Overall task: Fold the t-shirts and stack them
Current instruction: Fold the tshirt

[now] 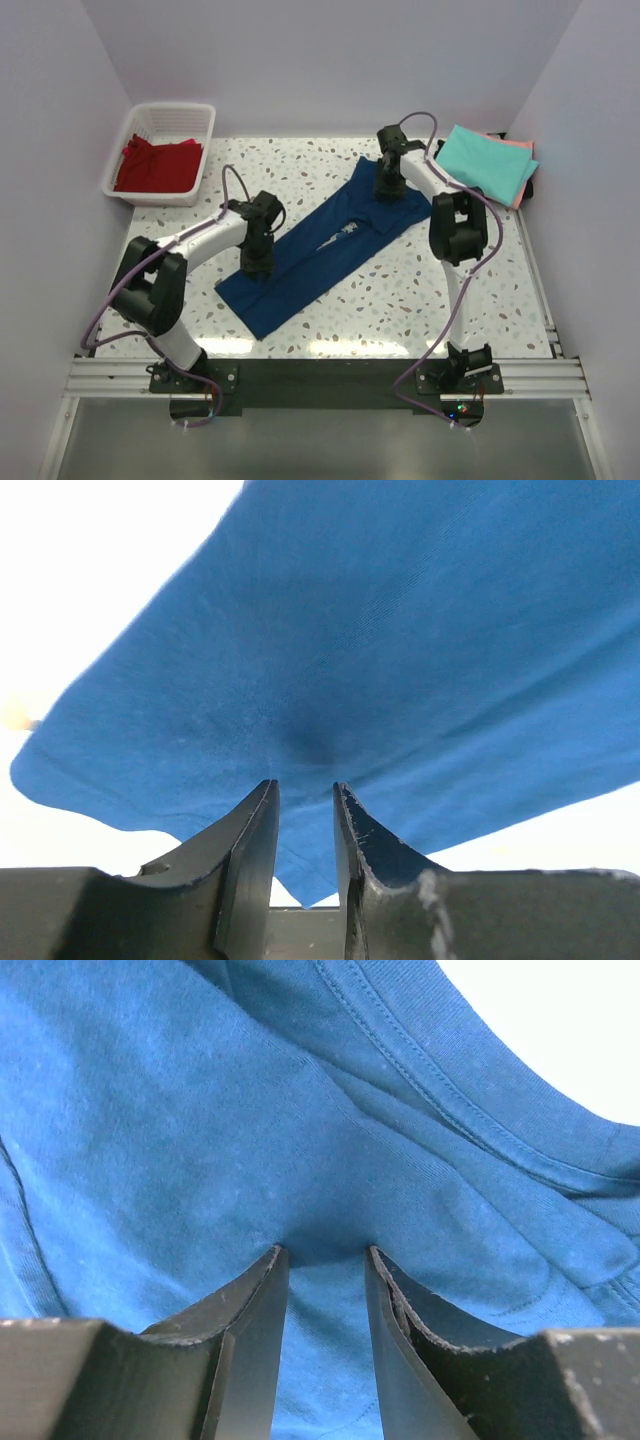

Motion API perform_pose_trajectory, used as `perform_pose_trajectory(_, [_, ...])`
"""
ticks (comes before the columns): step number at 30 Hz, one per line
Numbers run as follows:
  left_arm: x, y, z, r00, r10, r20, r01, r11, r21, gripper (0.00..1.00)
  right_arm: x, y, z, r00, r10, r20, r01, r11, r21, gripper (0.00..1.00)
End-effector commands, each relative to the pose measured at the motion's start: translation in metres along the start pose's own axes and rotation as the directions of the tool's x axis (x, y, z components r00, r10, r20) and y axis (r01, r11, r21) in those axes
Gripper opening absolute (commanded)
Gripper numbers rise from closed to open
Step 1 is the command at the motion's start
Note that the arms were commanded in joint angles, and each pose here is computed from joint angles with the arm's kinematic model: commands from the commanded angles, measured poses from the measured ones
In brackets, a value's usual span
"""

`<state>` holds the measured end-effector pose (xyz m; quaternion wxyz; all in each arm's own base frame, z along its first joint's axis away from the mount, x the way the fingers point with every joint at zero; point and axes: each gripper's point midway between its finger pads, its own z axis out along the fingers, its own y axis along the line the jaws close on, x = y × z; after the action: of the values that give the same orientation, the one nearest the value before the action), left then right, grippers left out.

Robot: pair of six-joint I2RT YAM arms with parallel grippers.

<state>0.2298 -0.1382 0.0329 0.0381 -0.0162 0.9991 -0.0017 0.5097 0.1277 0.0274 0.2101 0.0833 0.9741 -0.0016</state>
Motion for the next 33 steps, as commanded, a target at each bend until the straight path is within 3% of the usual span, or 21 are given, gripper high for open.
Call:
perform_pose_trajectory(1, [-0.063, -0.020, -0.071, 0.958, -0.063, 0.280, 0.036, 0.994, 0.100, 0.34, -0.051, 0.005, -0.072, 0.974, -0.039, 0.223, 0.043, 0.999, -0.015, 0.41])
perform_pose_trajectory(7, [-0.124, -0.036, -0.141, 0.861, -0.056, 0.506, -0.030, 0.986, 0.161, 0.39, -0.061, 0.020, -0.155, 0.926, -0.075, 0.370, 0.092, 0.995, -0.027, 0.45])
perform_pose_trajectory(10, [-0.159, -0.053, -0.150, 0.843, -0.036, 0.537, -0.078, 0.979, 0.187, 0.40, -0.034, 0.030, -0.167, 0.932, -0.088, 0.351, 0.110, 0.993, -0.044, 0.47])
perform_pose_trajectory(12, [-0.180, -0.068, -0.132, 0.857, -0.008, 0.515, -0.105, 0.976, 0.191, 0.40, -0.004, 0.038, -0.175, 0.941, -0.089, 0.325, 0.119, 0.990, -0.074, 0.47])
perform_pose_trajectory(14, [-0.205, -0.090, -0.140, 0.838, 0.020, 0.545, -0.170, 0.959, 0.227, 0.39, 0.018, 0.047, -0.192, 0.941, -0.086, 0.328, 0.132, 0.984, -0.123, 0.47])
perform_pose_trajectory(15, [-0.215, -0.096, -0.114, 0.859, 0.039, 0.511, -0.172, 0.961, 0.216, 0.39, 0.042, 0.044, -0.184, 0.953, -0.094, 0.289, 0.134, 0.984, -0.119, 0.47])
perform_pose_trajectory(16, [-0.233, -0.105, -0.125, 0.835, 0.042, 0.549, -0.195, 0.955, 0.223, 0.39, 0.054, 0.045, -0.185, 0.954, -0.102, 0.282, 0.143, 0.981, -0.129, 0.47])
perform_pose_trajectory(18, [-0.246, -0.125, -0.099, 0.849, 0.070, 0.523, -0.238, 0.936, 0.261, 0.39, 0.085, 0.050, -0.192, 0.951, -0.129, 0.280, 0.179, 0.970, -0.163, 0.47])
perform_pose_trajectory(22, [-0.279, -0.163, -0.099, 0.800, 0.079, 0.595, -0.344, 0.873, 0.346, 0.39, 0.129, 0.058, -0.196, 0.943, -0.188, 0.275, 0.249, 0.945, -0.211, 0.47])
perform_pose_trajectory(26, [-0.283, -0.199, -0.087, 0.787, 0.077, 0.612, -0.443, 0.761, 0.474, 0.40, 0.173, 0.078, -0.187, 0.919, -0.305, 0.249, 0.364, 0.899, -0.242, 0.47])
perform_pose_trajectory(33, [-0.280, -0.229, -0.072, 0.775, 0.106, 0.624, -0.521, 0.665, 0.535, 0.43, 0.211, 0.132, -0.166, 0.872, -0.436, 0.222, 0.489, 0.804, -0.339, 0.47])
